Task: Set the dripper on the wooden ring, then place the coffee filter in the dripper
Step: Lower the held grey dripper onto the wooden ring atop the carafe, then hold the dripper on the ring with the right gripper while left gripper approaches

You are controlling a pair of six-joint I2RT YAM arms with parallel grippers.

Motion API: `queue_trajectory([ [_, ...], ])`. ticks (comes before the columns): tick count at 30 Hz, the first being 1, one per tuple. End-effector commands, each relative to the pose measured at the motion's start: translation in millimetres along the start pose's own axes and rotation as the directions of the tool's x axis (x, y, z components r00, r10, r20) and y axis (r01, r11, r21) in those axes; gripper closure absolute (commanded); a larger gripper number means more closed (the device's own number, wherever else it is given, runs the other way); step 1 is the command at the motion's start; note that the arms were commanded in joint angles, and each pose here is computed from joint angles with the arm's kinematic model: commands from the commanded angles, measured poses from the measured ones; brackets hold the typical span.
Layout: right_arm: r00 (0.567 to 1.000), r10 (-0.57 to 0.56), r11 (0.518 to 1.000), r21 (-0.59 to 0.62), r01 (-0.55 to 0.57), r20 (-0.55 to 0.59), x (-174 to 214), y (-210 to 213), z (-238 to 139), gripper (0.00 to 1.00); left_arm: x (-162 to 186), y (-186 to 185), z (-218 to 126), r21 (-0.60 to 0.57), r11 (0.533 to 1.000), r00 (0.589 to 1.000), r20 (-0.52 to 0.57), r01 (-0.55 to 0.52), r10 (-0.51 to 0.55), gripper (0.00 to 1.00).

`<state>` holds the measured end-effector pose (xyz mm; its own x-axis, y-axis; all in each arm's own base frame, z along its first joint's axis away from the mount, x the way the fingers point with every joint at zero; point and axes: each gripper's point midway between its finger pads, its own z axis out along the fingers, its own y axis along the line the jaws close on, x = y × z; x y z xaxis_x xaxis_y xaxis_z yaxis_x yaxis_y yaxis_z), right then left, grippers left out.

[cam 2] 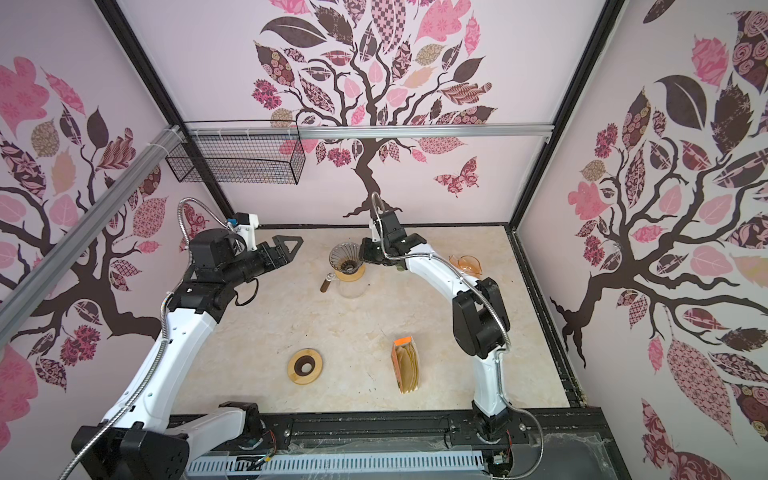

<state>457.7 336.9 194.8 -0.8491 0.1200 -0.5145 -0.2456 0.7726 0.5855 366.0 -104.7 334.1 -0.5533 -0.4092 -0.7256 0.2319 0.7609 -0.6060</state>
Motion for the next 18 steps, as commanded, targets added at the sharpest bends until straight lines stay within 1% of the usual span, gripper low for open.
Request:
queue_trajectory([
  [1,1.0,-0.021,0.999,-0.041,0.021,0.012,-10,14,2,1.0,7,8,7,-0.009,1.0,1.0,-0.023,0.009,-0.009,0.03],
  [6,1.0,-0.026,0.999,-0.041,0.026,0.007,-10,14,1,1.0,12,13,17,-0.018,1.0,0.998,-0.056,0.024,-0.025,0.06],
  [9,0.999,-0.036,0.999,-0.024,0.036,-0.004,-10,13,1,1.0,18,15,26,-0.032,0.999,0.995,-0.095,0.025,-0.028,0.09],
  [12,0.999,-0.042,0.999,-0.012,0.042,-0.008,-10,12,0,1.0,28,11,38,-0.04,0.999,0.989,-0.147,0.028,-0.034,0.15],
  [15,0.999,-0.046,0.999,0.001,0.046,-0.012,-10,10,0,1.0,39,10,50,-0.071,0.997,0.979,-0.199,0.027,-0.041,0.19],
  [18,0.999,-0.05,0.999,0.006,0.05,-0.022,-9,9,0,1.0,43,13,62,-0.109,0.993,0.968,-0.242,0.039,-0.064,0.28],
])
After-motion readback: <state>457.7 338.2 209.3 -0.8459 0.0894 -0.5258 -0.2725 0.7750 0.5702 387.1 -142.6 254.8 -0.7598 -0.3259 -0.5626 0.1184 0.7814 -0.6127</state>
